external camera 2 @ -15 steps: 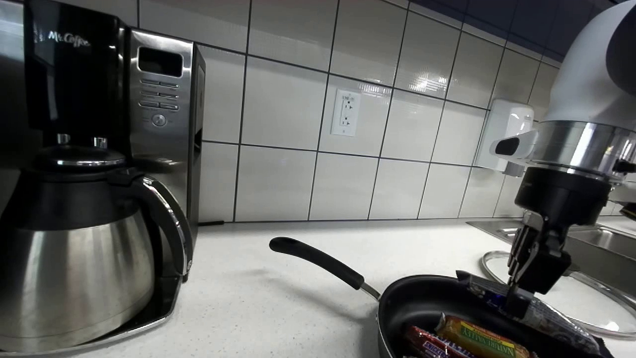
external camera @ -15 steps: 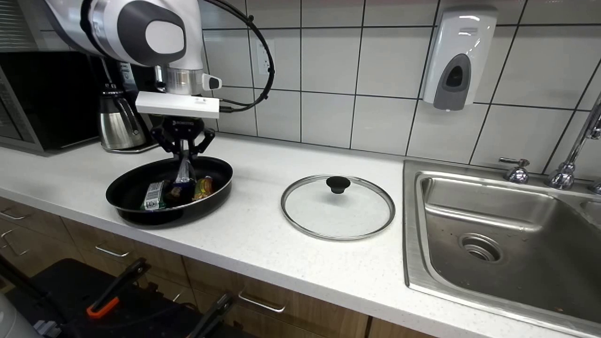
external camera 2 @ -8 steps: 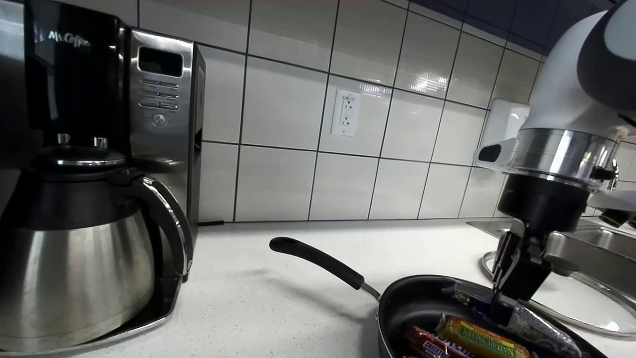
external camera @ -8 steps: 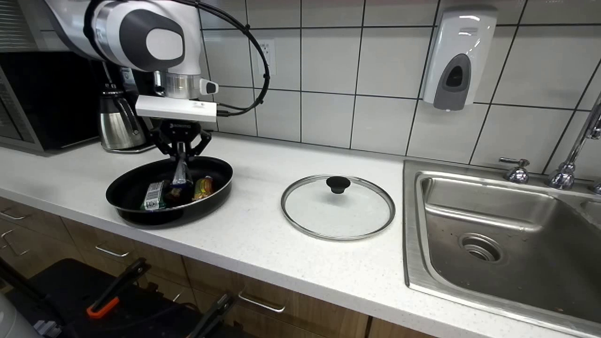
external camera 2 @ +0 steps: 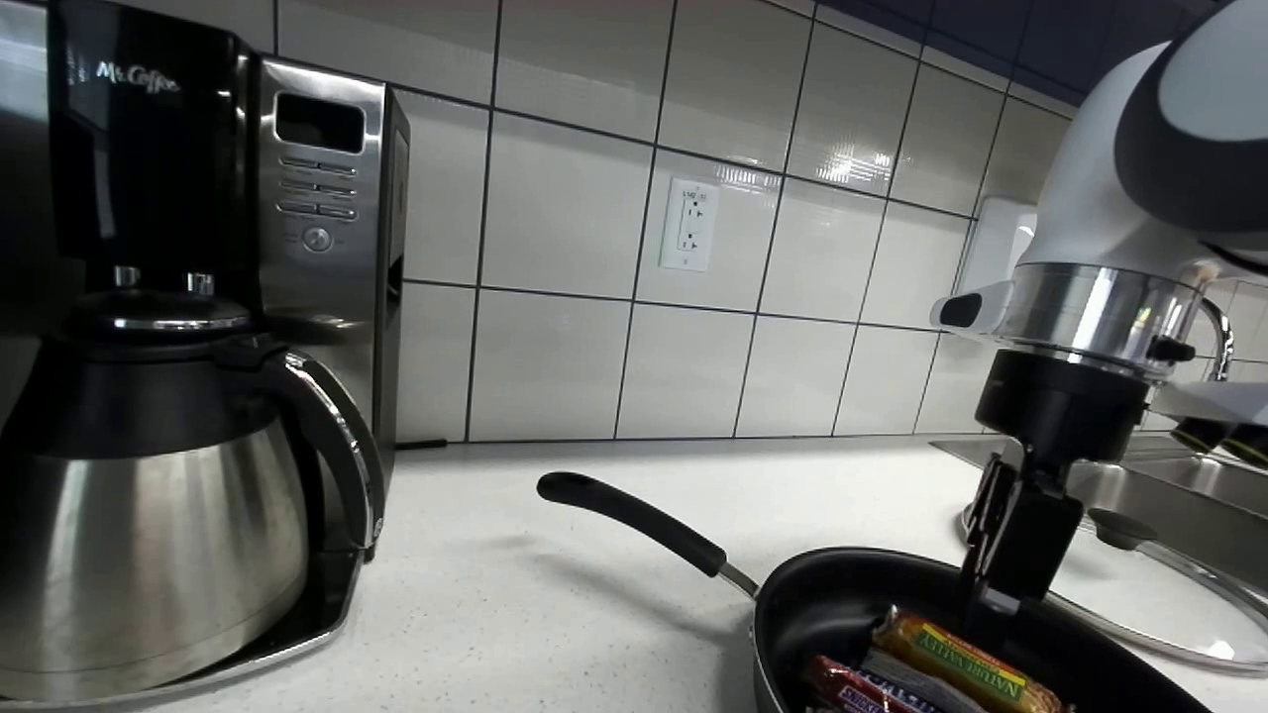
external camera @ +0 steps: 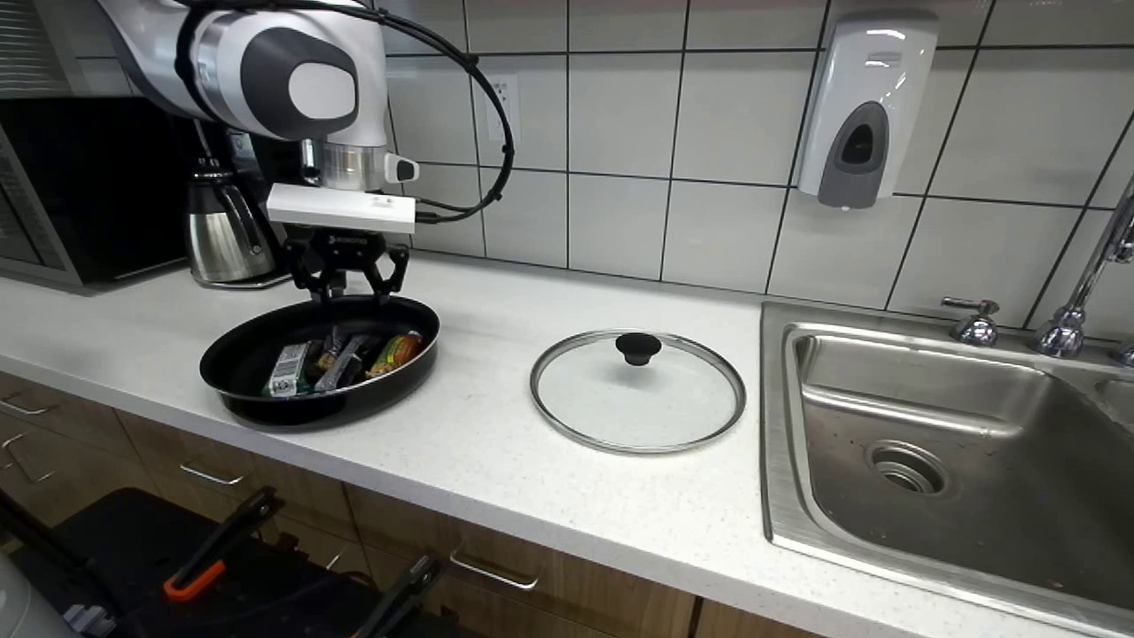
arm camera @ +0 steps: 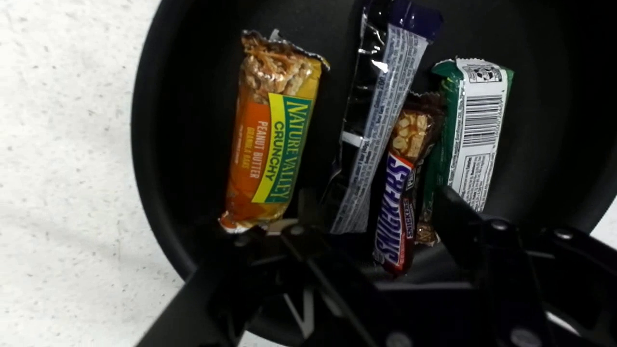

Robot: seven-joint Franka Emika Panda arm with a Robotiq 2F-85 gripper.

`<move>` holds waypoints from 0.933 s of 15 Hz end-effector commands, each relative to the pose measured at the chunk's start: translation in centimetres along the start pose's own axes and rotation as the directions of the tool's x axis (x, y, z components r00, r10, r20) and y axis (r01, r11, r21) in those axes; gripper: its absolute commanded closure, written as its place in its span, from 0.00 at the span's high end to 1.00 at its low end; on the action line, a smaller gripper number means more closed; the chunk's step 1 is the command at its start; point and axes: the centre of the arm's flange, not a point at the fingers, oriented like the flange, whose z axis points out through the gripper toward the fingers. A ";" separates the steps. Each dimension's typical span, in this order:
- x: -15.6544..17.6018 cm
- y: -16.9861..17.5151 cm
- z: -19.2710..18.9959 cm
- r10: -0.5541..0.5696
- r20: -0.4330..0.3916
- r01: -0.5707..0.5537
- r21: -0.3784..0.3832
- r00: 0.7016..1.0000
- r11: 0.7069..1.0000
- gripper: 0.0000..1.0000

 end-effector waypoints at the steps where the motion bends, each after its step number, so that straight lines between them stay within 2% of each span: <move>1: 0.6 1.0 -0.8 0.037 -0.023 -0.038 -0.008 0.999 0.999 0.95; 2: 0.5 1.4 -1.0 0.051 -0.029 -0.052 -0.014 0.998 0.999 1.00; 4: 0.3 3.0 -1.7 0.130 -0.053 -0.133 -0.069 0.990 0.989 1.00; 8: -1.1 8.1 -4.0 0.306 -0.090 -0.318 -0.185 0.948 0.930 1.00; 11: -3.1 12.5 -5.8 0.446 -0.108 -0.459 -0.236 0.889 0.857 1.00; 14: -5.4 16.6 -7.5 0.572 -0.154 -0.591 -0.269 0.806 0.760 1.00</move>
